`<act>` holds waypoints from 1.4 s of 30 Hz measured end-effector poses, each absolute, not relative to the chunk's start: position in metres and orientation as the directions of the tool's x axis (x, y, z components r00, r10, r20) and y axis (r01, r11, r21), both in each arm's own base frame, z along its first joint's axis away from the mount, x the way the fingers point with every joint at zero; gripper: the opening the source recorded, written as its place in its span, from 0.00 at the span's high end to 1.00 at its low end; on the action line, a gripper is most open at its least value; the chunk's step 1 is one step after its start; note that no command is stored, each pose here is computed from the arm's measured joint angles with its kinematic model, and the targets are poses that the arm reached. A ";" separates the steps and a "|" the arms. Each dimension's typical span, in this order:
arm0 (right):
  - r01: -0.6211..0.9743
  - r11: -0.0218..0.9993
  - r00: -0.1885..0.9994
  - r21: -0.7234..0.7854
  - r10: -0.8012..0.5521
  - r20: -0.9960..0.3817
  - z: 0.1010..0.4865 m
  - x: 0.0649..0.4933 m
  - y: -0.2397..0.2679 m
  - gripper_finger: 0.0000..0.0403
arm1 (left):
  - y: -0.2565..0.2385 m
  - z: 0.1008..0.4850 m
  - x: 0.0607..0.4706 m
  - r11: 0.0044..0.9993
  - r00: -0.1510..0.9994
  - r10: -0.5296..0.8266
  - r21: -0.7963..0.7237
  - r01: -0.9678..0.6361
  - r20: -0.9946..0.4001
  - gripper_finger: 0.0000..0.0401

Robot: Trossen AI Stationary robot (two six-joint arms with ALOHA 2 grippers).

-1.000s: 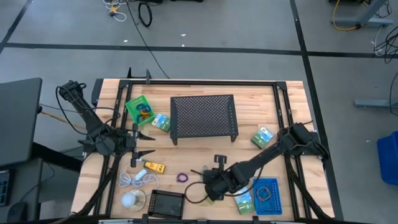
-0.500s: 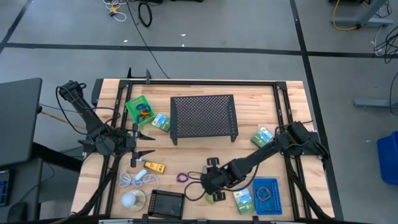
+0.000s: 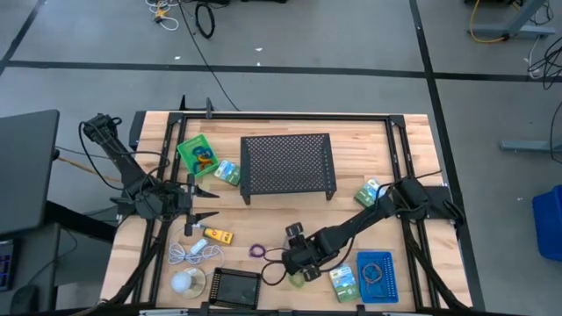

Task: Pick & Place Office Desk Supplies
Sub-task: Put the blue rubber band into the blue bin

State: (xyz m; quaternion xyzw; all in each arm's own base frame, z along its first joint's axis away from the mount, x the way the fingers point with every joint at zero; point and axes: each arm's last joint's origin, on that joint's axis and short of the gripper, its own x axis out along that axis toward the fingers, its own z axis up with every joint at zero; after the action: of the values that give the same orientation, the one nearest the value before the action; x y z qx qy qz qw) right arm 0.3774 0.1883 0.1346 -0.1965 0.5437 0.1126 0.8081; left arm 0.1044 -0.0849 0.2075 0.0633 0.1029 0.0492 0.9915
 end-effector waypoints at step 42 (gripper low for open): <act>-0.323 0.939 0.369 -0.118 0.010 -0.929 0.144 0.373 0.188 1.00 | -0.085 0.207 0.104 0.988 0.972 0.112 0.128 -0.087 -0.205 0.43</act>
State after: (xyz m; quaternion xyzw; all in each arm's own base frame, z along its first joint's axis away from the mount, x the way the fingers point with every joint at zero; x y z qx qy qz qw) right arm 0.3735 0.1877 0.1443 -0.1416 0.5521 0.1022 0.8153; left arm 0.1041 -0.0846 0.2065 0.0591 0.1063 0.0503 0.9913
